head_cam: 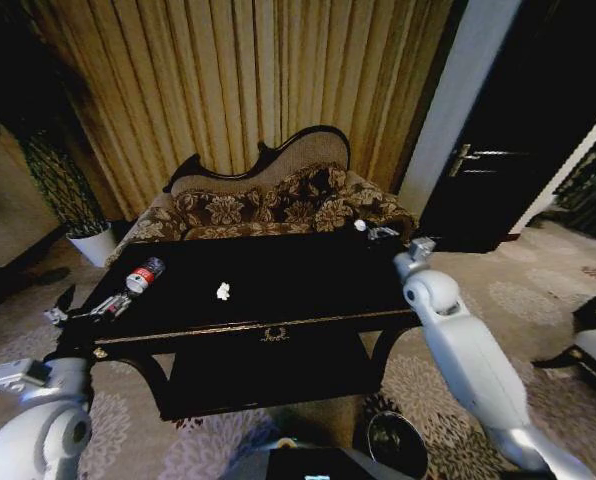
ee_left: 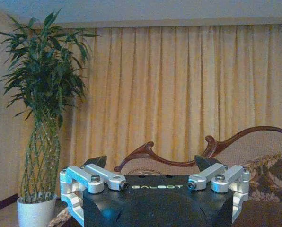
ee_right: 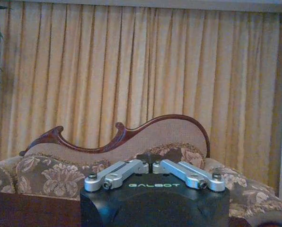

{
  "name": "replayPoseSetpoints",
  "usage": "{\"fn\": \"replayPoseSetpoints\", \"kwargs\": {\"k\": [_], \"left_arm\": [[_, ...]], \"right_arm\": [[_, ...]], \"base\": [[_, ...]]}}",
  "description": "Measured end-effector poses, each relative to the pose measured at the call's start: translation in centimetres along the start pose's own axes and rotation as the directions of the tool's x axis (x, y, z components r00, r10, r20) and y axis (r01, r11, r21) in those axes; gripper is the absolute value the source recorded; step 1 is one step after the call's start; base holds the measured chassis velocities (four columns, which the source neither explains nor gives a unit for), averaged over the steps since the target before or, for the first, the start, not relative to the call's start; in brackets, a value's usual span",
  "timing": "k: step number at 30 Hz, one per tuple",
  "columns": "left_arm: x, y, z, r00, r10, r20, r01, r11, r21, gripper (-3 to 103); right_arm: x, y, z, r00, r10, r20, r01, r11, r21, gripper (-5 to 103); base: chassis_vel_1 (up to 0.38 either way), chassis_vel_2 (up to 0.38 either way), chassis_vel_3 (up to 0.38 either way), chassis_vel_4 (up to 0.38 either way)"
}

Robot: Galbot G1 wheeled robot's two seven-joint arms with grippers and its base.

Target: Move to the front of the table and place the trash on the table into the trash bin.

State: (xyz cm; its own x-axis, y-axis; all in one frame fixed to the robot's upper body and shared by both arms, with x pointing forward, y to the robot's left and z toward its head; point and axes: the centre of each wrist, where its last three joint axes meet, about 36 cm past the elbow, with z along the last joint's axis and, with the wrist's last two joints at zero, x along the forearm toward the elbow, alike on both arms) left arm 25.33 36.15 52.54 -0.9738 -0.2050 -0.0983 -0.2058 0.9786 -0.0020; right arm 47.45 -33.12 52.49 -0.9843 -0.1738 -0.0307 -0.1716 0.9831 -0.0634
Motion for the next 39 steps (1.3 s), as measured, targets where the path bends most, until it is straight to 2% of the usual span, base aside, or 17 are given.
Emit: {"fn": "replayPoseSetpoints", "kwargs": {"k": [12,27,39], "left_arm": [[-0.2,0.5,0.4,1.000,0.007,-0.010,-0.008,1.000,-0.007,100],[0.1,0.6,0.3,1.000,0.009,-0.004,-0.009,1.000,-0.012,100],[0.1,0.6,0.3,1.000,0.010,-0.003,-0.010,1.000,-0.011,100]], "right_arm": [[1.6,1.7,1.0,1.000,-0.023,-0.017,0.023,1.000,-0.008,0],[2.3,2.0,1.7,1.000,-0.016,-0.024,0.016,1.000,-0.012,0],[2.5,2.3,2.2,1.000,-0.016,-0.026,0.016,1.000,-0.015,0]], "base": [[0.000,0.000,0.000,0.000],[0.027,-0.034,-0.030,0.036],[0.135,-0.132,-0.134,0.134]]}}
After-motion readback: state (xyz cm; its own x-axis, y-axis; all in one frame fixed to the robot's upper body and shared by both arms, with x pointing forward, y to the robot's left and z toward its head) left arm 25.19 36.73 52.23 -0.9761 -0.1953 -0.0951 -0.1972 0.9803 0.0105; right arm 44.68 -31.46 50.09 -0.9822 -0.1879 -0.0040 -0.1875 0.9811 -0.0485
